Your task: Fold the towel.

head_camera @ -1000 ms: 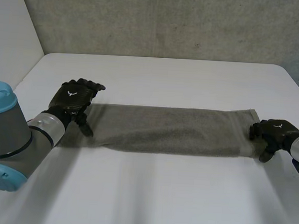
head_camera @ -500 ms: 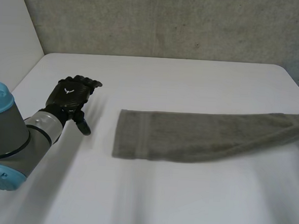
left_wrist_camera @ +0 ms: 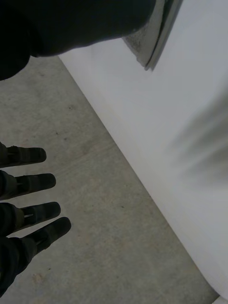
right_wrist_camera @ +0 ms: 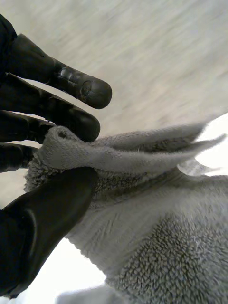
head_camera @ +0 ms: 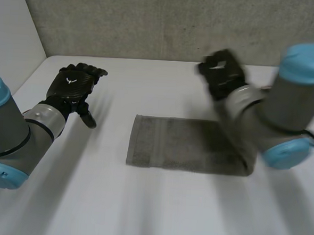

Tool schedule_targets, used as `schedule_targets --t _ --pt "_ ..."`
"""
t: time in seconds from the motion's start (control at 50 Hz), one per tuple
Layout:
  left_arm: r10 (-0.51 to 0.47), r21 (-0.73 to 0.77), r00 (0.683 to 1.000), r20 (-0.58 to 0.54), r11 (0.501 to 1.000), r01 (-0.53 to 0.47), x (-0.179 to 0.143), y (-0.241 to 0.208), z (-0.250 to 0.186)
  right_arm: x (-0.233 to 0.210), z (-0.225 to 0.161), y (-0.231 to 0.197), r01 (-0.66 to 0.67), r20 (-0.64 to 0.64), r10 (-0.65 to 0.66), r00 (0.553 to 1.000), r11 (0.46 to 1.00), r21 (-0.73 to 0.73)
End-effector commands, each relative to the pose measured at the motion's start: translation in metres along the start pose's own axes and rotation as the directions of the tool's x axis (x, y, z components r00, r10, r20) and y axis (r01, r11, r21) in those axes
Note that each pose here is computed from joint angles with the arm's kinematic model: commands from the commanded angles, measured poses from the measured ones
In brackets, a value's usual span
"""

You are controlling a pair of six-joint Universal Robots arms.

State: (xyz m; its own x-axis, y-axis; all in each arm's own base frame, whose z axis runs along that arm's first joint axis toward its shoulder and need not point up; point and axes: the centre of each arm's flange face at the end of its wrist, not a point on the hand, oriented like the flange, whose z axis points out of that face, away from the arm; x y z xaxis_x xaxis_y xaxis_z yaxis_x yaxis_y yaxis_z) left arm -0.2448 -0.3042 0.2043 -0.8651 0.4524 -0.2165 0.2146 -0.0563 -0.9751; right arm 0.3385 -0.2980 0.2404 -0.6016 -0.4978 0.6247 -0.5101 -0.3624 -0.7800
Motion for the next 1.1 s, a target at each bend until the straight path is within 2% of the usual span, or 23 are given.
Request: schedule_targets --t 0.02,0.08,0.12,0.2,0.36,0.48,0.56,0.62,0.66,0.74,0.88,1.1 --pt "-0.002 0.005 1.0 0.018 1.0 0.002 -0.001 -0.003 0.001 -0.121 -0.007 -0.008 0.0 0.286 -0.032 0.958 0.994 0.111" --pt "0.0 0.014 1.0 0.014 1.0 0.0 0.002 -0.005 0.001 -0.134 -0.011 -0.006 0.001 0.333 -0.041 0.942 0.993 0.118" --pt "0.001 0.021 1.0 0.008 1.0 -0.001 0.005 -0.008 0.002 -0.15 -0.019 -0.004 -0.006 0.406 -0.055 0.912 0.989 0.146" --pt "0.007 0.048 1.0 -0.008 0.999 -0.007 0.012 -0.016 0.003 -0.151 -0.022 -0.008 -0.011 0.426 -0.064 0.902 0.985 0.171" --pt "0.009 0.089 1.0 -0.03 0.996 -0.006 0.034 -0.03 0.004 -0.126 -0.028 -0.012 -0.014 0.355 -0.025 0.935 0.994 0.107" --pt "0.009 0.105 0.997 -0.072 0.994 -0.001 0.055 -0.033 0.002 -0.067 -0.036 0.0 -0.136 0.251 0.13 0.959 0.991 0.009" --pt "0.012 0.108 0.994 -0.105 0.994 -0.001 0.069 -0.03 0.0 -0.035 -0.048 0.014 -0.252 0.17 0.259 0.951 0.966 -0.065" --pt "0.02 0.098 0.991 -0.135 0.995 -0.007 0.083 -0.02 0.0 -0.027 -0.053 0.022 -0.278 0.146 0.291 0.946 0.955 -0.098" --pt "0.022 0.087 0.989 -0.147 0.996 -0.009 0.09 -0.013 0.0 -0.01 -0.063 0.045 -0.304 0.082 0.321 0.944 0.938 -0.167" --pt "0.026 0.066 0.987 -0.161 0.998 -0.016 0.106 0.005 0.006 -0.004 -0.074 0.068 -0.325 0.051 0.346 0.937 0.916 -0.235" --pt "0.051 0.014 0.99 -0.128 0.999 -0.05 0.112 0.031 0.02 -0.005 -0.085 0.102 -0.351 0.004 0.373 0.928 0.877 -0.329" --pt "0.053 -0.006 0.994 -0.096 0.999 -0.054 0.108 0.033 0.016 -0.012 -0.068 0.139 -0.347 -0.044 0.361 0.932 0.846 -0.405"
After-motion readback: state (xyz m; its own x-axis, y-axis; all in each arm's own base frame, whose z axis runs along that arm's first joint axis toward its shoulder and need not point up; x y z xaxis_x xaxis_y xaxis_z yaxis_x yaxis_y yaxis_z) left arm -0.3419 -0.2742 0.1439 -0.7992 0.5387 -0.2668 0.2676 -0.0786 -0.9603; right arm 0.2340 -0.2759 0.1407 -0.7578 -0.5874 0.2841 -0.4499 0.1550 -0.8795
